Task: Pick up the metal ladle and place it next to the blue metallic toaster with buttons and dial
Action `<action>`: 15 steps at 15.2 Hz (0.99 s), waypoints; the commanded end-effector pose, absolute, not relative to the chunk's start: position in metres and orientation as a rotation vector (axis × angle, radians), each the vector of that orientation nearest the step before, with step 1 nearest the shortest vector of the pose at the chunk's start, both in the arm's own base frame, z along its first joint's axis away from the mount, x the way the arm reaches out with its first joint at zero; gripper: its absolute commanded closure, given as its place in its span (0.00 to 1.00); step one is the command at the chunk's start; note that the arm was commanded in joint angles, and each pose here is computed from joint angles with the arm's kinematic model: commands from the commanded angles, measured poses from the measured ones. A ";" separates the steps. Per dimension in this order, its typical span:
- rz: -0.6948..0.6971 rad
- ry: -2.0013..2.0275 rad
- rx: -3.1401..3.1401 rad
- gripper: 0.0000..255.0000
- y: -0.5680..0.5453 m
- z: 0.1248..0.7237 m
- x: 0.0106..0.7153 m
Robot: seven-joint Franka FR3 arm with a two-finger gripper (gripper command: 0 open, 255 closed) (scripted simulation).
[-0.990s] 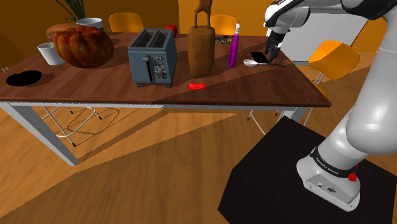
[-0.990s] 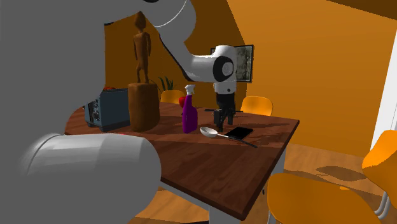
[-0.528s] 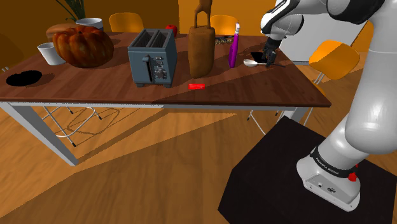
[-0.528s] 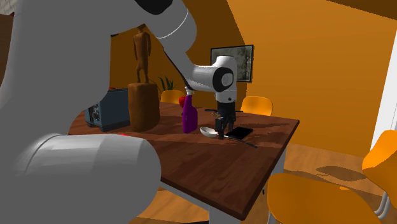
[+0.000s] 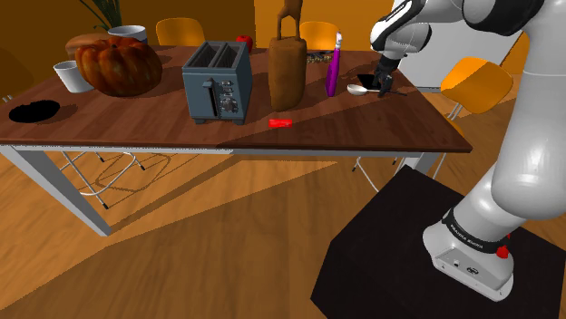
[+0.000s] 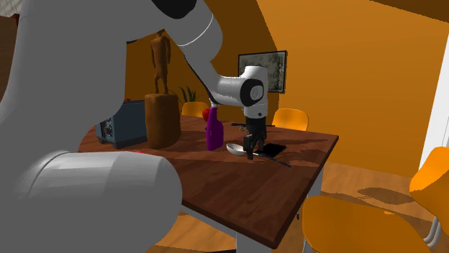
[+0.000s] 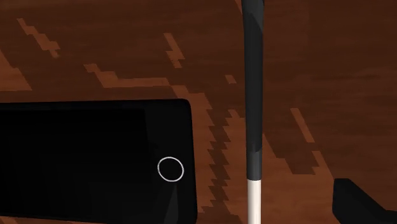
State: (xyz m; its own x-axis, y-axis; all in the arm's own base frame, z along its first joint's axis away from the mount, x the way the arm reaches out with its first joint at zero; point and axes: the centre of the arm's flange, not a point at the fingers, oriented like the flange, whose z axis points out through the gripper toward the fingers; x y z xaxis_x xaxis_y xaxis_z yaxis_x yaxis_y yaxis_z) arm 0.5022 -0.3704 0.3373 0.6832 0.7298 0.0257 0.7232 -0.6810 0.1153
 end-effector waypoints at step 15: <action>0.106 1.209 2.793 1.00 -0.370 0.364 0.502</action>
